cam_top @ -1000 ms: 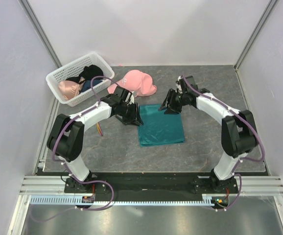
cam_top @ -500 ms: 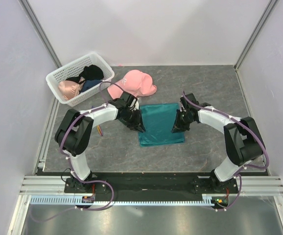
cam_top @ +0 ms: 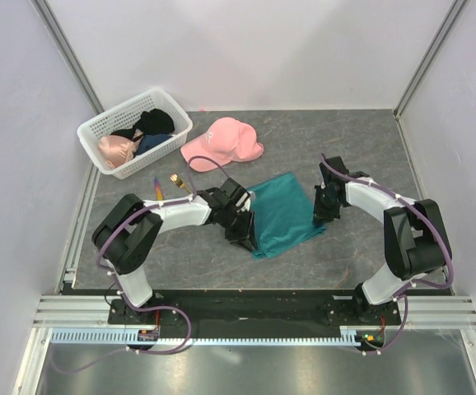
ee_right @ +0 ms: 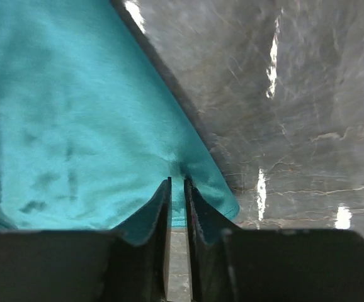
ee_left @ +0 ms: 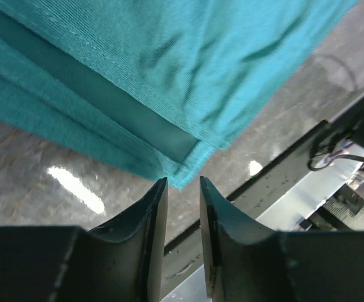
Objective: Fold the napkin into a case and place the utensils inside
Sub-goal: Smooth out the square-folded napkin at the center of the board.
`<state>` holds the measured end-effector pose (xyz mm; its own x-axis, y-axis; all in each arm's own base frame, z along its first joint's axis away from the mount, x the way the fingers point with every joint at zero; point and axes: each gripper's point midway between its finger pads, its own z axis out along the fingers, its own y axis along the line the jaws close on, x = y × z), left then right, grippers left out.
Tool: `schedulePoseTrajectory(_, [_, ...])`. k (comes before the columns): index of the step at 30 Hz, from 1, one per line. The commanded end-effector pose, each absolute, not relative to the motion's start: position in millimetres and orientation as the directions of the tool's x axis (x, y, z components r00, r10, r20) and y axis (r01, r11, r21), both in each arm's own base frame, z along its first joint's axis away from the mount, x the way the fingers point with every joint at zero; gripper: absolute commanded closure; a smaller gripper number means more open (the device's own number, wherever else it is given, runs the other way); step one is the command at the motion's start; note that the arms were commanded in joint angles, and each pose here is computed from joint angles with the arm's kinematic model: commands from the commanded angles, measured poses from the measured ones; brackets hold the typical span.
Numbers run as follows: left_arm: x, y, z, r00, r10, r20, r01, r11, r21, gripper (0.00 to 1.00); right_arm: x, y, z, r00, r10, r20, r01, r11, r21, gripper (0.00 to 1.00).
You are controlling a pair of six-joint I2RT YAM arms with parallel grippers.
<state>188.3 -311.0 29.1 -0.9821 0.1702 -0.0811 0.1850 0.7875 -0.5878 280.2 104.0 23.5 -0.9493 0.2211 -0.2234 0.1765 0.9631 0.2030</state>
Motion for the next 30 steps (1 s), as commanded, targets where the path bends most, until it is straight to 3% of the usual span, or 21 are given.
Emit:
schedulePoseTrajectory(1, [227, -312, 94, -0.969, 0.09, -0.229, 0.217, 0.75, -0.625, 0.61, 298, 116, 65, -0.944, 0.065, -0.323, 0.005, 0.983, 0.182, 0.68])
schedulePoseTrajectory(4, [261, -291, 112, -0.959, 0.027, -0.283, 0.202, 0.767, -0.609, 0.53, 291, 152, 87, -0.933, 0.004, -0.359, -0.078, 0.974, 0.212, 0.56])
schedulePoseTrajectory(7, [294, -267, 114, -0.948, 0.008, -0.319, 0.203, 0.787, -0.583, 0.48, 277, 190, 99, -0.931, -0.022, -0.364, -0.125, 0.957, 0.262, 0.52])
schedulePoseTrajectory(16, [351, -260, 108, -0.886, 0.166, -0.433, 0.383, 0.789, -0.481, 0.56, 247, 241, 88, -0.949, -0.04, -0.311, -0.152, 0.926, 0.345, 0.54])
schedulePoseTrajectory(23, [367, -254, 90, -0.835, 0.258, -0.486, 0.445, 0.836, -0.321, 0.52, 242, 243, 89, -0.953, 0.002, -0.304, -0.118, 0.919, 0.377, 0.57])
schedulePoseTrajectory(26, [365, -255, 86, -0.83, 0.273, -0.485, 0.448, 0.846, -0.29, 0.58, 239, 242, 87, -0.956, 0.005, -0.294, -0.113, 0.917, 0.382, 0.57])
schedulePoseTrajectory(30, [357, -258, 75, -0.891, 0.196, -0.41, 0.351, 0.87, -0.347, 0.58, 238, 240, 85, -0.956, 0.011, -0.294, -0.106, 0.92, 0.377, 0.58])
